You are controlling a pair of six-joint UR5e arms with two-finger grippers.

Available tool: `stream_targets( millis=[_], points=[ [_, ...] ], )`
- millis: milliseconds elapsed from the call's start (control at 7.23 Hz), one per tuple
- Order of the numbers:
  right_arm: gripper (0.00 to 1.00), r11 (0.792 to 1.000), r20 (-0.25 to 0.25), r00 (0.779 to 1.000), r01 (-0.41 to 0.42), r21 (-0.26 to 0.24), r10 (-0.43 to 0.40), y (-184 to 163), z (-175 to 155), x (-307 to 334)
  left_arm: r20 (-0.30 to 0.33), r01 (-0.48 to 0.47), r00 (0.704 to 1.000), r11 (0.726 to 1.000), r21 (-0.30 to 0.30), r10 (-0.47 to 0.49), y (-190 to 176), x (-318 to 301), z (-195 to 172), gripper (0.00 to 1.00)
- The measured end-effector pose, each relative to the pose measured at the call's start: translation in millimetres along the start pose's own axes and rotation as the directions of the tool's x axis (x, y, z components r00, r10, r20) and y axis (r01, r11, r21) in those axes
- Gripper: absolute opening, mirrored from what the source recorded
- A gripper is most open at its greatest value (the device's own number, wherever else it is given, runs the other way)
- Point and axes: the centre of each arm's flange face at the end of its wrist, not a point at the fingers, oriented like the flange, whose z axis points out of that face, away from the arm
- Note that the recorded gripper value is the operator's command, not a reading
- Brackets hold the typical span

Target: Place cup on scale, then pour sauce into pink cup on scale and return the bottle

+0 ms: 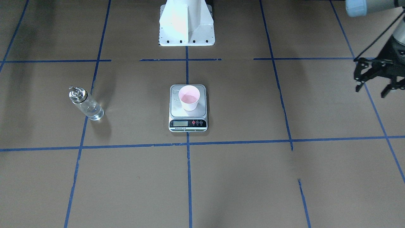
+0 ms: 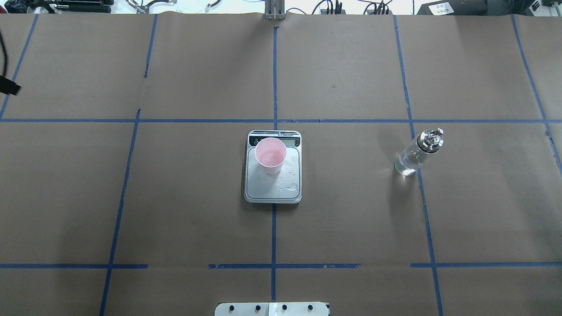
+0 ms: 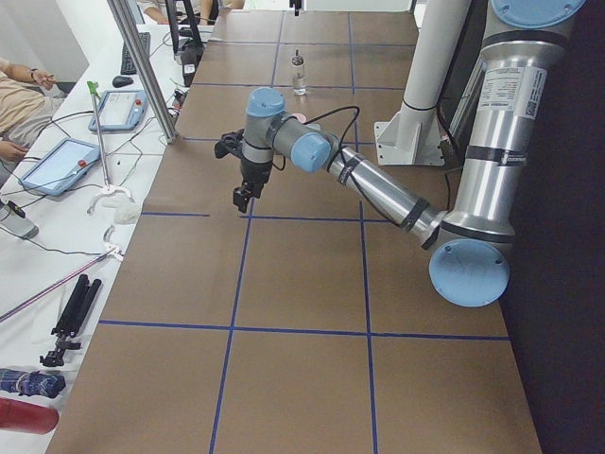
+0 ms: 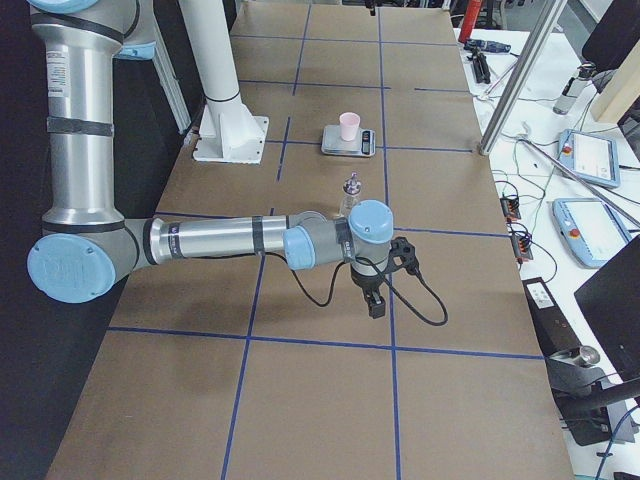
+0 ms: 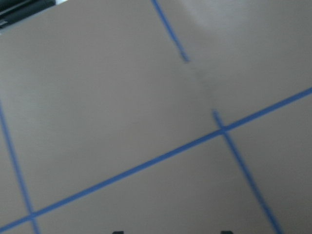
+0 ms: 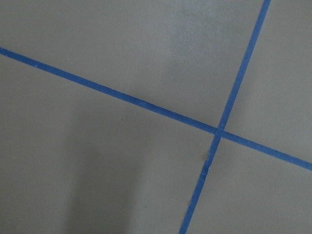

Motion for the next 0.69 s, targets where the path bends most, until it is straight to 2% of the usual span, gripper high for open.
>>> stream_targets(
  millis=[138, 277, 415, 692],
  points=[
    [1.00, 1.000, 0.012, 1.000, 0.011, -0.027, -0.011, 4, 5, 10, 0.009, -0.026, 1.000, 0.999, -0.029, 0.026, 13, -58, 7, 0.73],
    [1.00, 0.999, 0.017, 0.999, 0.028, -0.040, -0.027, 7, 5, 15, -0.006, -0.023, 1.000, 0.998, -0.056, 0.022, 30, -108, 15, 0.80],
    [1.00, 0.998, 0.019, 0.999, 0.036, -0.045, -0.036, 7, 5, 16, -0.019, 0.001, 1.000, 0.997, -0.074, -0.002, 44, -140, 21, 0.99],
    [1.00, 0.999, 0.018, 0.999, 0.035, -0.041, -0.034, 14, 3, 19, -0.032, 0.043, 0.998, 0.994, -0.101, -0.046, 76, -162, 30, 1.00]
  ],
)
